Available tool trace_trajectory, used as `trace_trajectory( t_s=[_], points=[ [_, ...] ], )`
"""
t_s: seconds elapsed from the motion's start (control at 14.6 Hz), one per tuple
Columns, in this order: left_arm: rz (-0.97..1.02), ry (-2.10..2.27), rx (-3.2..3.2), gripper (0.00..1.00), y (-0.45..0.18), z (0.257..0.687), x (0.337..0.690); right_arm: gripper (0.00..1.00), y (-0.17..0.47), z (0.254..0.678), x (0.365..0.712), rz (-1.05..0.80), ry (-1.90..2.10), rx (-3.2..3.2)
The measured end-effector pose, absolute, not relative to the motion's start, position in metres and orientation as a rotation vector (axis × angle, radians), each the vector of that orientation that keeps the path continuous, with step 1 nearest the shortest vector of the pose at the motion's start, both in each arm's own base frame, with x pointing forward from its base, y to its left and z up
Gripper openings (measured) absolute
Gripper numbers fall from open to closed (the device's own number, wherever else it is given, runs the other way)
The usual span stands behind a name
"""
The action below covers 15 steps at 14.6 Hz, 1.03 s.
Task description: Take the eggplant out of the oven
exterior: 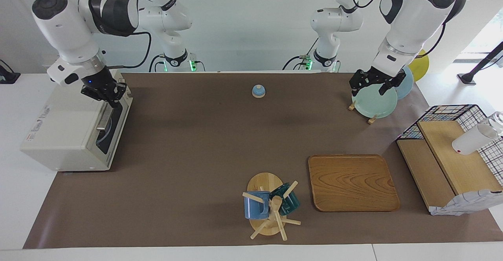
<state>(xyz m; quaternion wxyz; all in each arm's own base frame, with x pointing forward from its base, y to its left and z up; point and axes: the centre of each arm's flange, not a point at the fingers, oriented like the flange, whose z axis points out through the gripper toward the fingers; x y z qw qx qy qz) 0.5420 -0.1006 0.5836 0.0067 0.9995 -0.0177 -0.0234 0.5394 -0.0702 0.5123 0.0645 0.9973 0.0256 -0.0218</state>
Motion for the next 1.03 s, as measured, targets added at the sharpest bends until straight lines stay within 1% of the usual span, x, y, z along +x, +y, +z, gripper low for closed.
trace_trajectory(
  t_s=[0.34,0.82,1.03],
  points=[
    [-0.071,-0.055,3.127,1.00,-0.101,0.584,0.542,0.01,-0.096,0.480,0.533,-0.076,0.056,2.945],
    [-0.066,-0.056,3.126,1.00,-0.101,0.585,0.542,0.01,-0.096,0.470,0.529,-0.051,0.073,2.933],
    [-0.063,-0.056,3.126,1.00,-0.101,0.586,0.542,0.01,-0.083,0.467,0.529,-0.044,0.059,2.933]
  ],
)
